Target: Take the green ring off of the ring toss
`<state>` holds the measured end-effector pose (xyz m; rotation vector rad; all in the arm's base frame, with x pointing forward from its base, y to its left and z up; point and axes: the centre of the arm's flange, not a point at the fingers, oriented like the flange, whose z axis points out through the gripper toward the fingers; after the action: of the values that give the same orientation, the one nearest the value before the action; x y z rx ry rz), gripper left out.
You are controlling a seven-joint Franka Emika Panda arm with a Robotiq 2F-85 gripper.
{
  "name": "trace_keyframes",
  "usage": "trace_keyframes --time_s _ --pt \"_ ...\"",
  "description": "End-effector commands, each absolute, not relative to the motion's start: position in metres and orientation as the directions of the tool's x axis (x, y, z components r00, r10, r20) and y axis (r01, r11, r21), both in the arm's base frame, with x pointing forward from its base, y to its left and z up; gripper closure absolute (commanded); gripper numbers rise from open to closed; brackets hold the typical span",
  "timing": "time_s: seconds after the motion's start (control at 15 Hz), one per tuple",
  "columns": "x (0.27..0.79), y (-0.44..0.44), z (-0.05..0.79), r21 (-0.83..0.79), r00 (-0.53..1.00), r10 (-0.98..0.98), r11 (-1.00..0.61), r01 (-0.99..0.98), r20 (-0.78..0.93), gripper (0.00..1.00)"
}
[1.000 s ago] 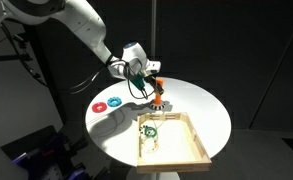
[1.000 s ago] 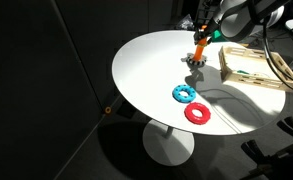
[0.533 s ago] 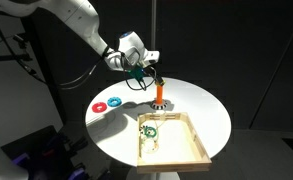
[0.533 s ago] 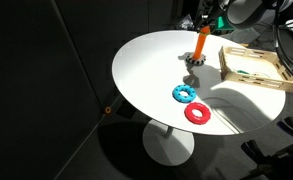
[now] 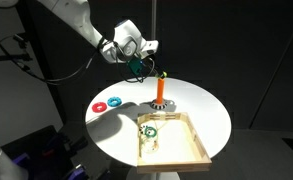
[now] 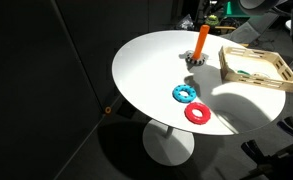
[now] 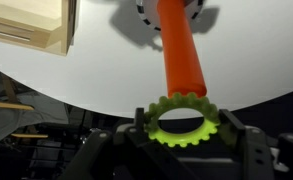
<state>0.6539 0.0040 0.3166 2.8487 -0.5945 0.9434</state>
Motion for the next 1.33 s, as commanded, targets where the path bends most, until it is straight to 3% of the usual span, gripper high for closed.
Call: trace_keyframes --time_s 0.0,0.93,1.0,1.07,1.27 --pt "0.629 -0.005 0.34 -0.027 0.741 -0.367 -0.904 -0.427 0.563 0.52" --pt "0.571 -0.105 0.325 0.166 0.814 -0.524 -0.805 -0.569 0.25 0.52" --pt "0.568 -0.108 0.324 0.173 0.816 -0.529 -0.804 -0.57 0.231 0.23" --pt "0.566 -0.111 0.324 0.176 0.818 -0.535 -0.802 -0.57 0.213 0.06" --pt "0.562 -0.113 0.327 0.17 0.82 -0.549 -0.803 -0.571 0.158 0.0"
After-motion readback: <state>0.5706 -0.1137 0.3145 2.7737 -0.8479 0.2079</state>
